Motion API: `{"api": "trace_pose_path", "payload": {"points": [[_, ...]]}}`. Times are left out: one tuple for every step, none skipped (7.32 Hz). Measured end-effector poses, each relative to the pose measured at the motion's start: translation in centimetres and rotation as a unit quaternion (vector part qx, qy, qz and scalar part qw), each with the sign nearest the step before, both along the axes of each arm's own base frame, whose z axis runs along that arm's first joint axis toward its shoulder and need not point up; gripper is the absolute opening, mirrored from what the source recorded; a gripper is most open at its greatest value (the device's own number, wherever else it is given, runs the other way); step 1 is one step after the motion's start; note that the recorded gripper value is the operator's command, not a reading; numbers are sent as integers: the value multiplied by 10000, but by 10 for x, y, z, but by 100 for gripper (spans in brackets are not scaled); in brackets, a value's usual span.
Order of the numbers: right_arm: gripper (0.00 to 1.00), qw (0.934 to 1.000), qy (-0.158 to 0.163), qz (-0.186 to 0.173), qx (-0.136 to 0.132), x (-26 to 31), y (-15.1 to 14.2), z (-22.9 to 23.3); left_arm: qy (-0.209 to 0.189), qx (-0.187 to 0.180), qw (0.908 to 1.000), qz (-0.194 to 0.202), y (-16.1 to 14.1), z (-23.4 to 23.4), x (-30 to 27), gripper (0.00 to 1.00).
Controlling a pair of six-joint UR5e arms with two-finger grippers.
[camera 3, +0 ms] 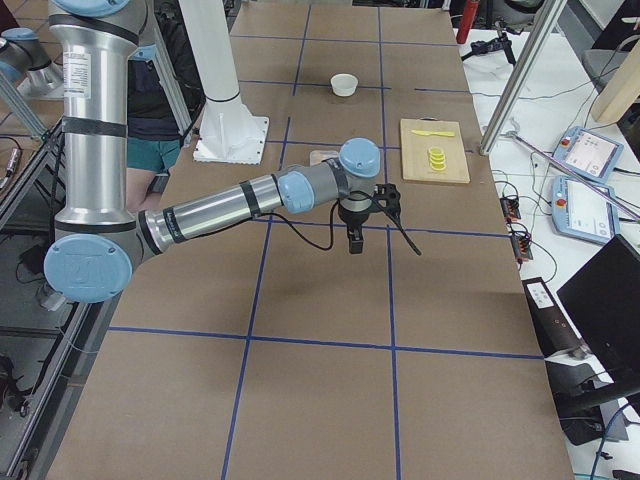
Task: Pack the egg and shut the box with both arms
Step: 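Move the right gripper toward the open lid of the egg box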
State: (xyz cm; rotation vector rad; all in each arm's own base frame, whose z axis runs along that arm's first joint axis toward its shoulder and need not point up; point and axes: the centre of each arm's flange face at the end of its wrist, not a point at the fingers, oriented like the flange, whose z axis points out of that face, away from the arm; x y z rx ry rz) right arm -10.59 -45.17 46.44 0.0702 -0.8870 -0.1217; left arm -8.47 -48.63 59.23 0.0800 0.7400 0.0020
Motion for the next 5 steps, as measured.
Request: {"api": "trace_pose_path", "payload": {"points": [[100,9998,-189,-5,-61,-38,13,-20,-26,157,9997,185,5,3,-1,100],[100,9993,-369,-22,-80,-68,26,-32,-67,354,9984,432,8,7,-1,100],[100,9987,-498,-51,-90,-98,40,-41,-90,478,9970,598,9,10,-1,100],[100,9983,-569,-45,-115,-127,53,-48,-97,527,9963,670,9,11,-1,100],[100,9982,-583,33,-158,-161,66,-58,-99,543,9960,698,10,12,-1,100]]}}
